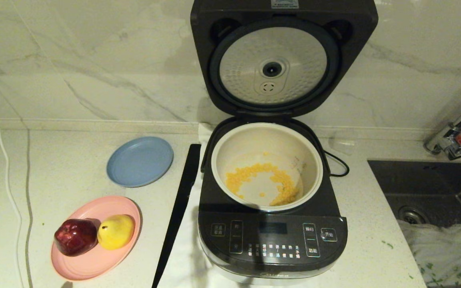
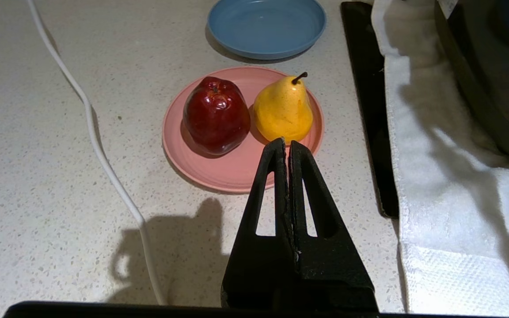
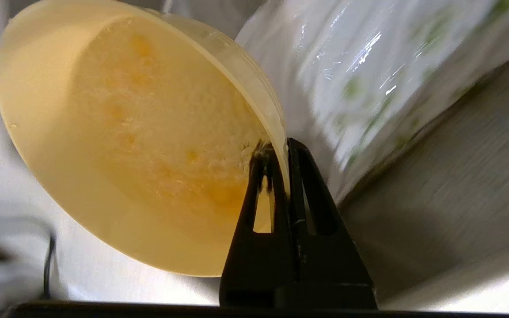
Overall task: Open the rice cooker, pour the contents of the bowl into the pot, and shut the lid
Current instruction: Fill a bowl with water from the tap, then pour the water from the bowl into the rice cooker
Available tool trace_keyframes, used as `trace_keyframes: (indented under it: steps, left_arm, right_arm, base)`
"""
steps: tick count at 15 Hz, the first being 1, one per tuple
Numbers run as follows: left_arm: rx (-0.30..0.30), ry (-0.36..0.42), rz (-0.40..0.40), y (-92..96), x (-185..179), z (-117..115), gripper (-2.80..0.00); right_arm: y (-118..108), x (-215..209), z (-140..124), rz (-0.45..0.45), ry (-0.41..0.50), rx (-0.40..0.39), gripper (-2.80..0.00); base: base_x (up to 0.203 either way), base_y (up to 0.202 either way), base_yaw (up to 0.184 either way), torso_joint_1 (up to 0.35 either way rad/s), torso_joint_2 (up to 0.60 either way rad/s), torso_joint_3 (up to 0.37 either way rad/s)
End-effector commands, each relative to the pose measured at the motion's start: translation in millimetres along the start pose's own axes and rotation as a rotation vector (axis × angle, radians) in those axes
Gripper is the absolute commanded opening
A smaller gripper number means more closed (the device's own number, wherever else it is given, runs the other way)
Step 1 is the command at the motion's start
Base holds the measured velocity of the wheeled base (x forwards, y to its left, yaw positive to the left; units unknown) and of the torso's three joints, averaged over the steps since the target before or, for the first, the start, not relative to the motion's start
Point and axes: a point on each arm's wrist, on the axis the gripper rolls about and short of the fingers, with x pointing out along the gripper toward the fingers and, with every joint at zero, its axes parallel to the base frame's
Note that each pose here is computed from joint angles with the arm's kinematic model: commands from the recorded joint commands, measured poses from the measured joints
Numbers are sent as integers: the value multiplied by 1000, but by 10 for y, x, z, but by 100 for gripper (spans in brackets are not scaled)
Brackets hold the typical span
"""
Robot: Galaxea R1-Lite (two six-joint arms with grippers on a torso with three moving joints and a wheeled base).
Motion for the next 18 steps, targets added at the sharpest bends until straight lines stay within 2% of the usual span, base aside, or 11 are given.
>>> trace_keyframes:
  steps: [1, 4, 8, 14, 18]
  left_arm:
    - [0, 8, 0, -1, 6, -21, -280]
    - [0, 8, 0, -1, 6, -21, -280]
    - [0, 9, 0, -1, 6, -23, -280]
    - [0, 8, 0, -1, 6, -21, -280]
    - [0, 8, 0, -1, 6, -21, -280]
  right_arm:
    - [410, -408, -366, 52, -23, -101, -280]
    - [813, -642, -864, 85, 79, -196, -280]
    - [1157, -833, -1364, 62, 171, -321, -280]
    - [1468, -933, -1944, 86, 344, -474, -280]
    - [1633, -924, -2320, 54, 417, -578, -280]
  base:
    - [0, 0, 0, 0, 0, 0]
    - [0, 0, 0, 0, 0, 0]
    - [0, 0, 0, 0, 0, 0]
    - [0, 0, 0, 0, 0, 0]
    - [0, 0, 0, 0, 0, 0]
